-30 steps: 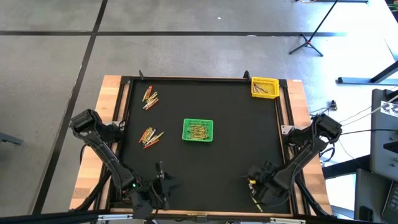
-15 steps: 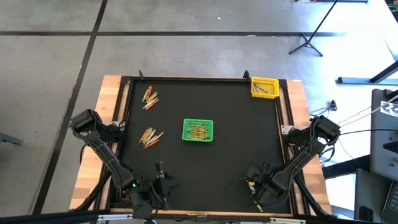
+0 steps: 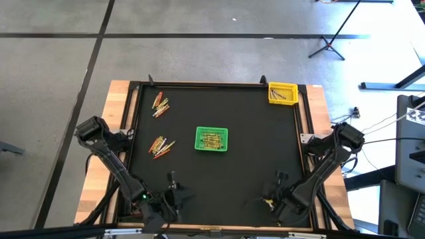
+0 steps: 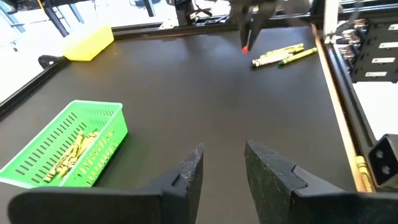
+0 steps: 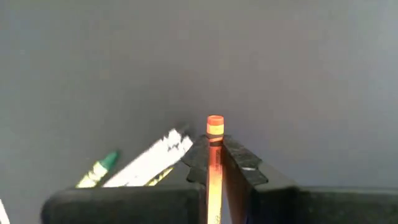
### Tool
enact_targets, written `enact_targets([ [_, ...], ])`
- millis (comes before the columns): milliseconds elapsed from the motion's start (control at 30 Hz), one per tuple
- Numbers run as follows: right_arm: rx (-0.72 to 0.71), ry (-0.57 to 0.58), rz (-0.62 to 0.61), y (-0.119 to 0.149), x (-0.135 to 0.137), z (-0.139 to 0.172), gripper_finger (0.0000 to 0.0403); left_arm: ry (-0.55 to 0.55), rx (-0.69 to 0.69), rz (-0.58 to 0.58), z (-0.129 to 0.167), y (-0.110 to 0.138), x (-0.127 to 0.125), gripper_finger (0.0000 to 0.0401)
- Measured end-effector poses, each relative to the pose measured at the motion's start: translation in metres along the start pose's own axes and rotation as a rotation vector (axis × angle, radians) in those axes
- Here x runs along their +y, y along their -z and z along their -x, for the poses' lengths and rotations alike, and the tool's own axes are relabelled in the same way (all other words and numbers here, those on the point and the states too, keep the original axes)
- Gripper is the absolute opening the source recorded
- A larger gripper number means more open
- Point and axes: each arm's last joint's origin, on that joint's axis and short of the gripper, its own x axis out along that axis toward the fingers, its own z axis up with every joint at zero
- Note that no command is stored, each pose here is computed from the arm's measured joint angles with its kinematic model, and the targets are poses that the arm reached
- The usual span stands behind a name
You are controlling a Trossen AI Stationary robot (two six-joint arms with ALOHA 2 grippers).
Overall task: Sort crayons
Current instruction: Put the orange crayon into the black bin
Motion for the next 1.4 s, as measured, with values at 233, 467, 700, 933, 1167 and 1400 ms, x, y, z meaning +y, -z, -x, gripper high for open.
enact_targets([
  [233, -0.311, 0.007, 0.123, -0.03, 0.011, 0.028, 0.0009, 0.035, 0.072, 0.011, -0.02, -0.005, 0.01, 0.0141],
  [467, -0.587, -0.007, 0.244, -0.067, 0.018, 0.027, 0.0015, -0.073, 0.035, -0.09, -0.046, 0.007, 0.007, 0.0166],
  [700, -0.818, -0.075, 0.351, -0.101, 0.017, 0.021, 0.0016, -0.057, 0.011, -0.115, -0.067, 0.019, -0.004, 0.0167],
  [933, -1.076, -0.169, 0.449, -0.118, 0.014, 0.008, 0.0016, -0.051, -0.043, -0.172, -0.074, 0.024, -0.014, 0.0167],
  [1167, -1.183, -0.272, 0.521, -0.127, 0.013, 0.001, 0.0016, -0.014, -0.142, -0.147, -0.076, 0.026, -0.016, 0.0167],
  [1400, -1.253, -0.256, 0.55, -0.135, 0.013, -0.008, 0.0017, 0.203, -0.354, -0.003, -0.072, 0.034, 0.002, 0.0167],
])
